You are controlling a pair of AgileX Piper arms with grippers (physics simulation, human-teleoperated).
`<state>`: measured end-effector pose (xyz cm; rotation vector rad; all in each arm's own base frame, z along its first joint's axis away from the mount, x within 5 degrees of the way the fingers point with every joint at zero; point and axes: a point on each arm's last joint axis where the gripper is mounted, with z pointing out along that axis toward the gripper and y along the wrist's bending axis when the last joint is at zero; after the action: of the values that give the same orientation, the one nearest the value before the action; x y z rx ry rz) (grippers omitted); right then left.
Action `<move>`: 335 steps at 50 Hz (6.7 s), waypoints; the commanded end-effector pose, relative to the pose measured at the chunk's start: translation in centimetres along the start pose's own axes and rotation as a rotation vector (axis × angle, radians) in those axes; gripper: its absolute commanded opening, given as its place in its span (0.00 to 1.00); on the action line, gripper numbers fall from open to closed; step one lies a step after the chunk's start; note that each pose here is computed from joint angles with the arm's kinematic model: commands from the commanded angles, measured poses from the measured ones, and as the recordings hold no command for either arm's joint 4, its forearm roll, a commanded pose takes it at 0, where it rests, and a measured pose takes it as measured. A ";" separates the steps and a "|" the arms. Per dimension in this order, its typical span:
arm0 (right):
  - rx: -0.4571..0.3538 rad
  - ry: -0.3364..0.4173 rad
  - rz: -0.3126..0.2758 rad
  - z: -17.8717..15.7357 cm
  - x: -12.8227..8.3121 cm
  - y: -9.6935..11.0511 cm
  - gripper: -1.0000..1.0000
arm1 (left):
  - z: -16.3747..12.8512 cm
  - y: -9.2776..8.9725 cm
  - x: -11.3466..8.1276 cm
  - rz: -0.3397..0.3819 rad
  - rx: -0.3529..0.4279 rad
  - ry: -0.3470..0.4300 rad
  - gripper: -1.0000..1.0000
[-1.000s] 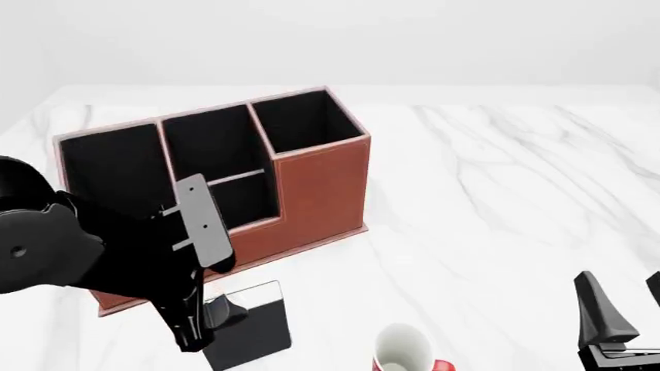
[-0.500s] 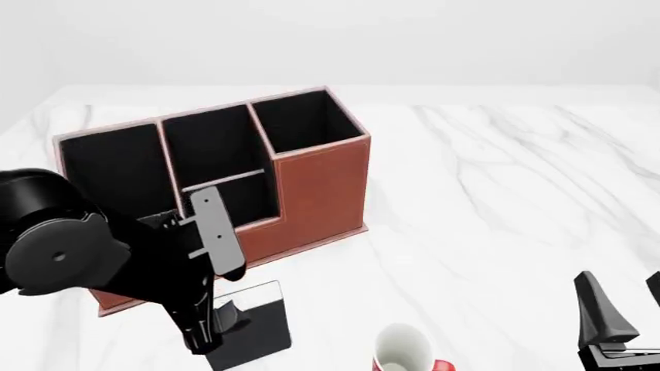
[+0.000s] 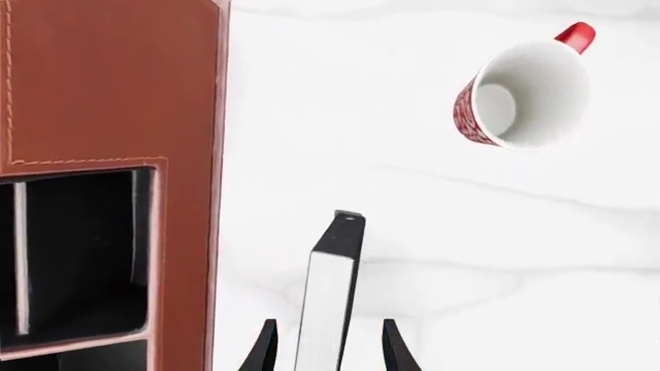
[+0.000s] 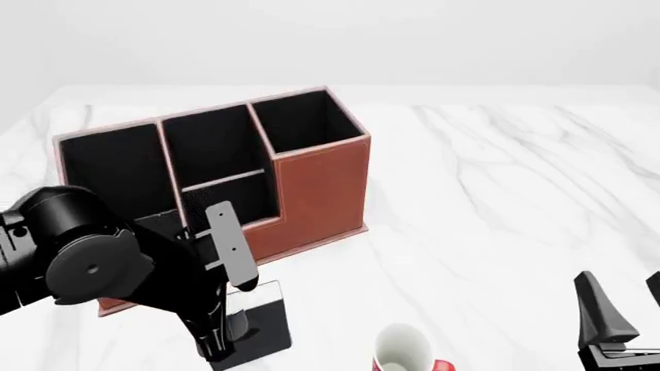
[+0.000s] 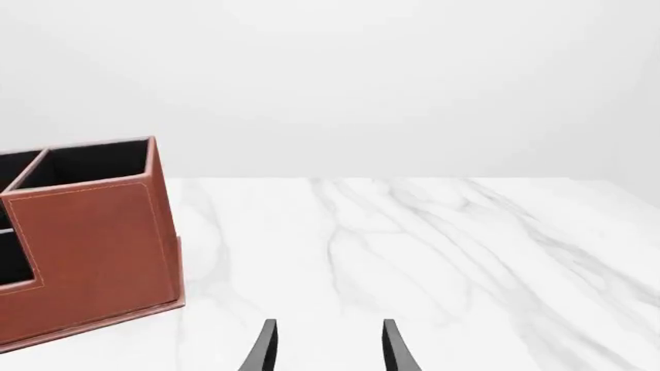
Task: Pick up the book and place it in the front compartment of the caddy.
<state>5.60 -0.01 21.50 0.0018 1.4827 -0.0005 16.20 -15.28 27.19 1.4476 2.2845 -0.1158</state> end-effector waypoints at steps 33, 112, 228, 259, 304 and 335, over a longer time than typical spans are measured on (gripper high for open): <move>0.000 0.000 0.000 0.0 0.0 0.0 1.00 | 2.8 -0.3 1.0 -0.040 0.008 0.025 1.00; 0.000 0.000 0.000 0.0 0.0 0.0 1.00 | -9.6 6.1 -1.2 0.297 -0.132 0.010 0.00; 0.000 0.000 0.000 0.0 0.0 0.0 1.00 | -6.7 17.6 -7.0 0.192 -0.326 -0.058 0.00; 0.000 0.000 0.000 0.0 0.0 0.0 1.00 | -4.5 19.3 -4.9 0.155 -0.350 -0.032 0.00; 0.000 0.000 0.000 0.0 0.0 0.0 1.00 | -1.6 22.0 -4.0 0.182 -0.350 0.015 0.00; 0.000 0.000 0.000 0.0 0.0 0.0 1.00 | 1.6 22.7 -2.9 0.192 -0.326 0.046 0.00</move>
<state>5.60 -0.01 21.50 0.0017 1.4826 -0.0005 37.12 -8.70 31.64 1.4781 2.0573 0.3144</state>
